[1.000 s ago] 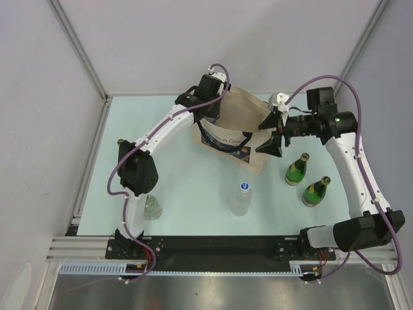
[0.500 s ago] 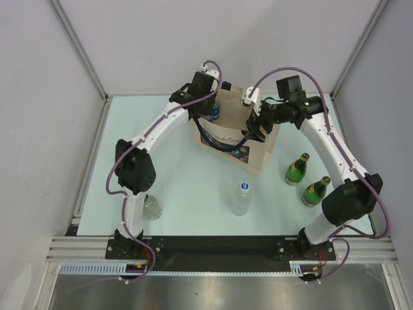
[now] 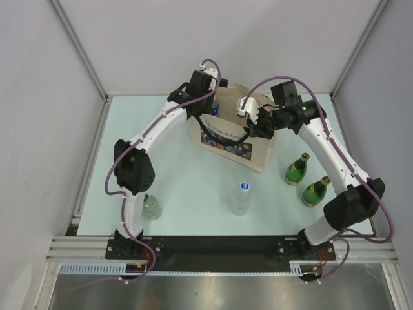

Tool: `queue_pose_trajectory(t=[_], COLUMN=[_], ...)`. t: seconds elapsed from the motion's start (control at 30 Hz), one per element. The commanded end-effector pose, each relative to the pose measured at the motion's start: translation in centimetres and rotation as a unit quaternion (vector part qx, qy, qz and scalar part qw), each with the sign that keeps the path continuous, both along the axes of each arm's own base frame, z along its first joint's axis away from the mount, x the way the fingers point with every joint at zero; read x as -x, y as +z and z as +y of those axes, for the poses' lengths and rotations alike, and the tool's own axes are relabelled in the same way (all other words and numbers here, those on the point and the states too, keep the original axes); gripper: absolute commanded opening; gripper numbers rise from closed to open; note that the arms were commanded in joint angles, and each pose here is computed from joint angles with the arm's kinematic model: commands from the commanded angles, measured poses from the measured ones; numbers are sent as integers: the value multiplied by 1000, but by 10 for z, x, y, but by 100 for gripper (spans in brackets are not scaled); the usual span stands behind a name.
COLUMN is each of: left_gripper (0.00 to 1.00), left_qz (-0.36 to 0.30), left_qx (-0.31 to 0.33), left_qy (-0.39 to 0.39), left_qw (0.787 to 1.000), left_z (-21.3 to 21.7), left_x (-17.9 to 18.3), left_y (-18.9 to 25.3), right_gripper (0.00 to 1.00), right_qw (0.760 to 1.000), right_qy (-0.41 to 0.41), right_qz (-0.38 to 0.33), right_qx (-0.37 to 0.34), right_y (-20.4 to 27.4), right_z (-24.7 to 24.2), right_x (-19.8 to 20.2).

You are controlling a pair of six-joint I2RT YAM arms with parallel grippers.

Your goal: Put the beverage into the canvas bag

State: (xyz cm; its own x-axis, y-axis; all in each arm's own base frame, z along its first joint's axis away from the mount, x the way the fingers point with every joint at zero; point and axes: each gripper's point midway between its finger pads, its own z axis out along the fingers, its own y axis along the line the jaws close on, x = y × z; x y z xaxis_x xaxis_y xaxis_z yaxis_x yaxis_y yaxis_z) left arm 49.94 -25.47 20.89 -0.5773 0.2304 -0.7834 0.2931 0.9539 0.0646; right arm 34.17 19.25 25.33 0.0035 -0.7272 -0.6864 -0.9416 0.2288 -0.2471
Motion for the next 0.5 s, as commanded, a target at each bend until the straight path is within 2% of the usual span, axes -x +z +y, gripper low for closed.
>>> queue_pose_trajectory(t=[0.0, 0.1, 0.17, 0.33, 0.43, 0.47], left_gripper=[0, 0, 0, 0, 2, 6], left_qz=[-125, -106, -89, -38, -32, -32], left_qx=[-23, -29, -34, -30, -22, -21], left_qy=[63, 53, 47, 26, 24, 25], left_qw=[990, 993, 994, 998, 999, 999], left_z=[53, 50, 50, 48, 49, 49], left_x=[-19, -17, -14, 8, 17, 18], left_y=[90, 71, 55, 11, 3, 3], right_gripper=[0, 0, 0, 0, 37, 61], right_qw=[996, 996, 997, 998, 999, 999], right_qy=[13, 55, 74, 48, 38, 38], right_qz=[-81, -59, -30, 22, 30, 28], right_qx=[-38, -43, -24, 20, 3, -3], right_y=[59, 46, 20, -20, -14, -10], right_z=[-4, 0, -3, -22, -22, -21], right_x=[17, 36, 46, 51, 54, 54])
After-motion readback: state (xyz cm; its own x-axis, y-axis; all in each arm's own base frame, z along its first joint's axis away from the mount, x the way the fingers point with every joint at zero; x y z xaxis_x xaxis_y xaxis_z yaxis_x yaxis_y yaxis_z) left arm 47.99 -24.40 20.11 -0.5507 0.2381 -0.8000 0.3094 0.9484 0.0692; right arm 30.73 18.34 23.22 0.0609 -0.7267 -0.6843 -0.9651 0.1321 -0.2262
